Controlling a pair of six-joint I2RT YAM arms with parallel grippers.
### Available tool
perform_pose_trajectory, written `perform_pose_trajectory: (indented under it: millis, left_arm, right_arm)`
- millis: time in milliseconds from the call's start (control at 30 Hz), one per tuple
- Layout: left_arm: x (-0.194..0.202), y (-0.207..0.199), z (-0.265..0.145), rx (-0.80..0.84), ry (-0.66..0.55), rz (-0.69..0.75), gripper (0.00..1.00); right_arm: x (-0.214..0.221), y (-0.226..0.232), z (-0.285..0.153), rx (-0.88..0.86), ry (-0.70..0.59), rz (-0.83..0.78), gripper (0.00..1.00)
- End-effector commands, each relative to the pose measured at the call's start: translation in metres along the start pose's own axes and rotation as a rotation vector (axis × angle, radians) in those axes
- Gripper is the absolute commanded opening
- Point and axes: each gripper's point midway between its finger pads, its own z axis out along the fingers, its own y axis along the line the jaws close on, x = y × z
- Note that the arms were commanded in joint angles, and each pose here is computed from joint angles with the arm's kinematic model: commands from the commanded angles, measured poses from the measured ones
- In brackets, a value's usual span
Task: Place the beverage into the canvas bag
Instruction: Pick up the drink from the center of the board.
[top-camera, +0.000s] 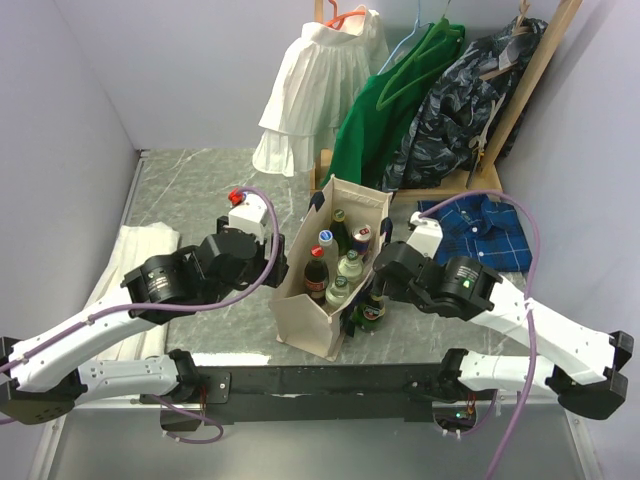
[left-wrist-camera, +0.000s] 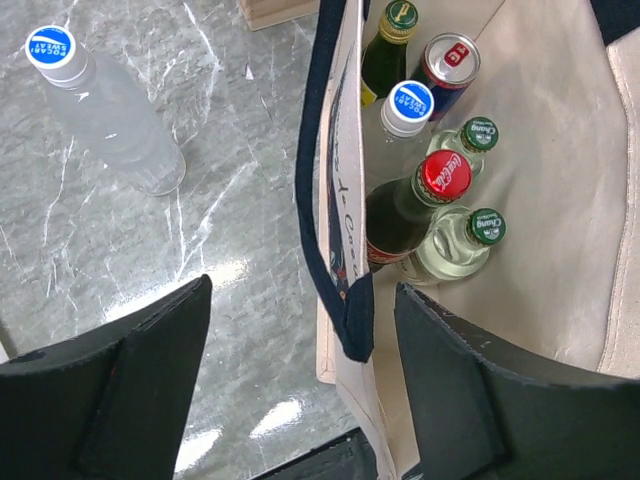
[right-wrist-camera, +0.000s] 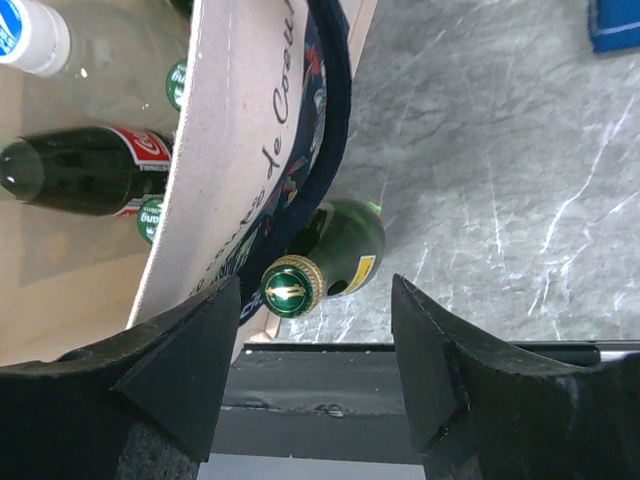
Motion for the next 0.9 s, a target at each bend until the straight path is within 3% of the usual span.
perform_pose_trajectory:
  millis: [0, 500, 867]
  left_arm:
    - [-0.008, 0.001, -0.004, 0.0, -0.035, -0.023, 0.8]
    - [-0.011, 0.001, -0.001, -0.016, -0.04, -0.018, 0.88]
    - [-0.009, 0.003, 0.0, -0.03, -0.031, -0.008, 0.9]
  right_arm:
    - [0.001, 0.014, 0.006, -0.037, 0.002, 0.034, 0.68]
    - [0.023, 0.021, 0.029, -0.021, 0.059, 0.012, 0.66]
    - [0.034, 0.016, 0.04, 0.047, 0.093, -0.018, 0.56]
